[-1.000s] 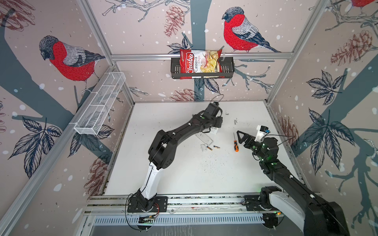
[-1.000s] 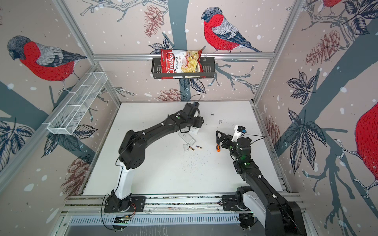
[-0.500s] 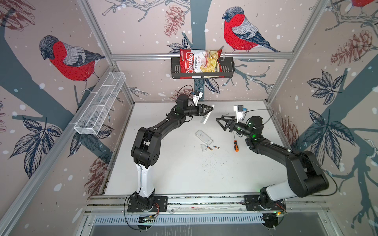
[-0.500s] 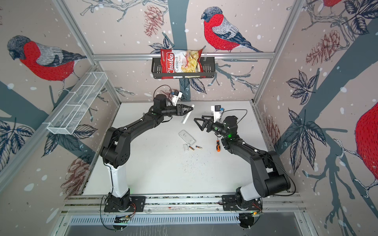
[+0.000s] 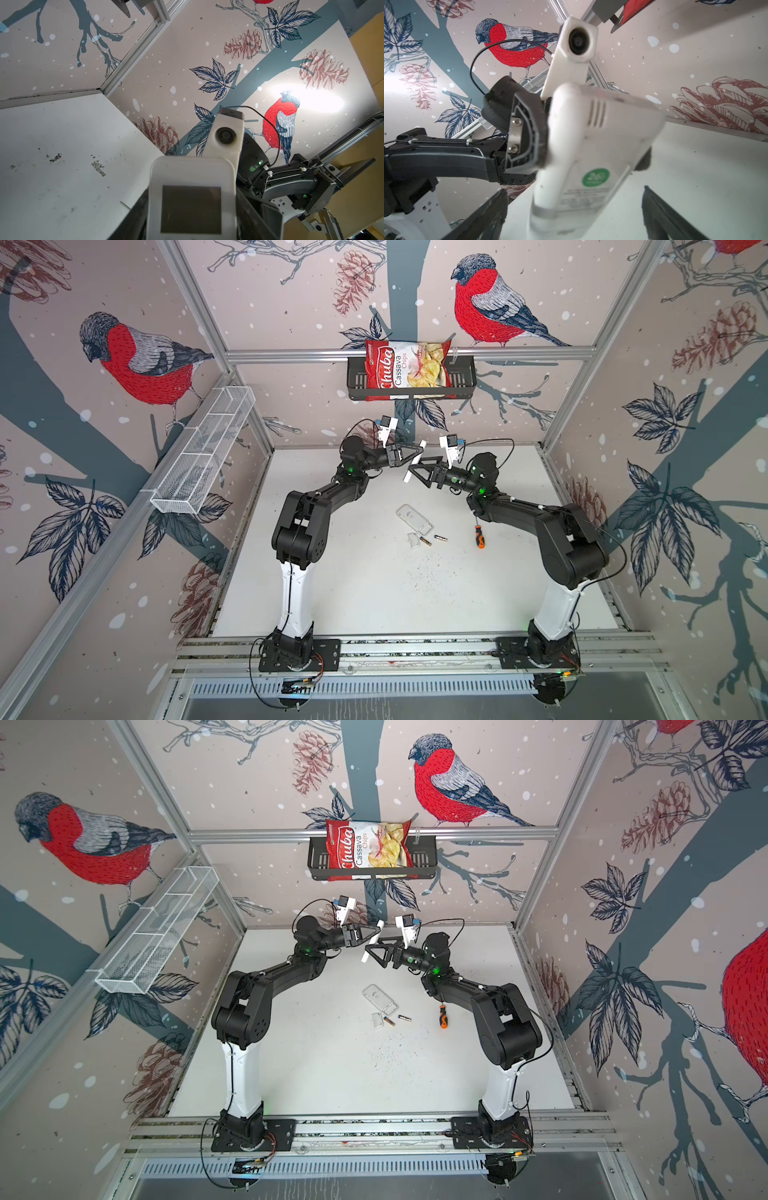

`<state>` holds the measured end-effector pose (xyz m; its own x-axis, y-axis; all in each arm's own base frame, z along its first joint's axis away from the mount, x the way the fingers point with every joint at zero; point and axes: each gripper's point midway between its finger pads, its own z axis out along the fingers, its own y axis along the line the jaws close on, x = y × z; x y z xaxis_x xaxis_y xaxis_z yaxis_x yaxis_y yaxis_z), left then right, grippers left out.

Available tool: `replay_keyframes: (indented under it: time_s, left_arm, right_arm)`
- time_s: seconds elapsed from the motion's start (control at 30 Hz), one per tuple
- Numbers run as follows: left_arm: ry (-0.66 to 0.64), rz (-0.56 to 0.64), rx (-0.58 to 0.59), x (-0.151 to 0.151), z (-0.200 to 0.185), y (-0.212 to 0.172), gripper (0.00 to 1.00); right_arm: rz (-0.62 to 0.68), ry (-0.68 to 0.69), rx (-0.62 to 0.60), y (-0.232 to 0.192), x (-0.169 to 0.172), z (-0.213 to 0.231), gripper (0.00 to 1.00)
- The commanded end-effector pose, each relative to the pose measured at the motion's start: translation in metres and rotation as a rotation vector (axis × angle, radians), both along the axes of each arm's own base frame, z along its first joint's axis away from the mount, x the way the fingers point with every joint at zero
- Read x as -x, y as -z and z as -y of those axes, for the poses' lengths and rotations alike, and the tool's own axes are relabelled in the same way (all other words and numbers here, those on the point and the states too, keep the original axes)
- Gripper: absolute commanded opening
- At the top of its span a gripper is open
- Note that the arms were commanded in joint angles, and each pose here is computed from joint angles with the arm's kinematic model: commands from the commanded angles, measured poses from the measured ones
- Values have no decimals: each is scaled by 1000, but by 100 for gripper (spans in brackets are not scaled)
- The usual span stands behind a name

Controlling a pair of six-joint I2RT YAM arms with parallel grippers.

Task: Unload the batteries from the remote control
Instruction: 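Grasp the remote with the right gripper while the left gripper releases it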

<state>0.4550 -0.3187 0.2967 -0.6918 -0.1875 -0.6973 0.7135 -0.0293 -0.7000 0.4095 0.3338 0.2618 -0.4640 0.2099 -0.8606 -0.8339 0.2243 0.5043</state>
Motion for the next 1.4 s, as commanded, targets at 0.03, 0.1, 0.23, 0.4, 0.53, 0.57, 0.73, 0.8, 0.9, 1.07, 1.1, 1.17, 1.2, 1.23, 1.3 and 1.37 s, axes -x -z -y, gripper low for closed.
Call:
replay_keyframes:
  time_s: [0.03,0.1,0.23,0.4,0.53,0.57,0.73,0.8,0.9,1.07,1.1,1.17,1.2,1.23,1.3,1.37]
  left_arm:
    - [37,77,55,11,-7,-19,30]
    - [44,81,63,11,-7,-21,30]
    - [59,75,72,11,-8,-21,30]
    - [61,67,70,9,-6,-16,30]
    - [54,69,74,8,-9,-17,30]
    - [53,70,75,7,-9,-17,30]
    - [45,69,82,5,-12,-20,29]
    - [48,71,82,6,-12,-20,29]
    - [43,67,79,5,-12,-18,30]
    - [41,60,82,4,-11,-15,30]
    - [41,58,83,4,-12,-15,30]
    - [42,59,83,4,-11,-15,33]
    - [38,61,84,4,-12,-14,37]
    - [35,67,84,4,-12,-15,44]
    - [29,75,79,4,-13,-15,79]
    - [6,79,62,0,-14,-12,98]
  right_arm:
    - [11,-52,-52,-10,-3,-7,98]
    - [12,-77,-71,-12,-2,-10,94]
    - [15,-110,-95,-14,-4,-15,90]
    - [7,-155,-109,-13,-3,-20,82]
    - [-3,-164,-120,-11,-3,-20,74]
    - [-7,-166,-122,-10,-2,-20,72]
    - [-14,-173,-126,-9,-2,-20,64]
    - [-17,-173,-125,-9,-2,-20,56]
    - [-20,-172,-128,-9,-3,-19,47]
    - [-24,-176,-130,-9,-4,-20,42]
    - [-24,-178,-131,-9,-3,-20,41]
    - [-27,-177,-131,-9,-4,-20,38]
    - [-27,-178,-131,-9,-3,-20,37]
    - [-27,-176,-131,-9,-4,-19,36]
    - [-30,-170,-132,-9,-5,-18,33]
    - [-39,-164,-128,-8,-7,-16,33]
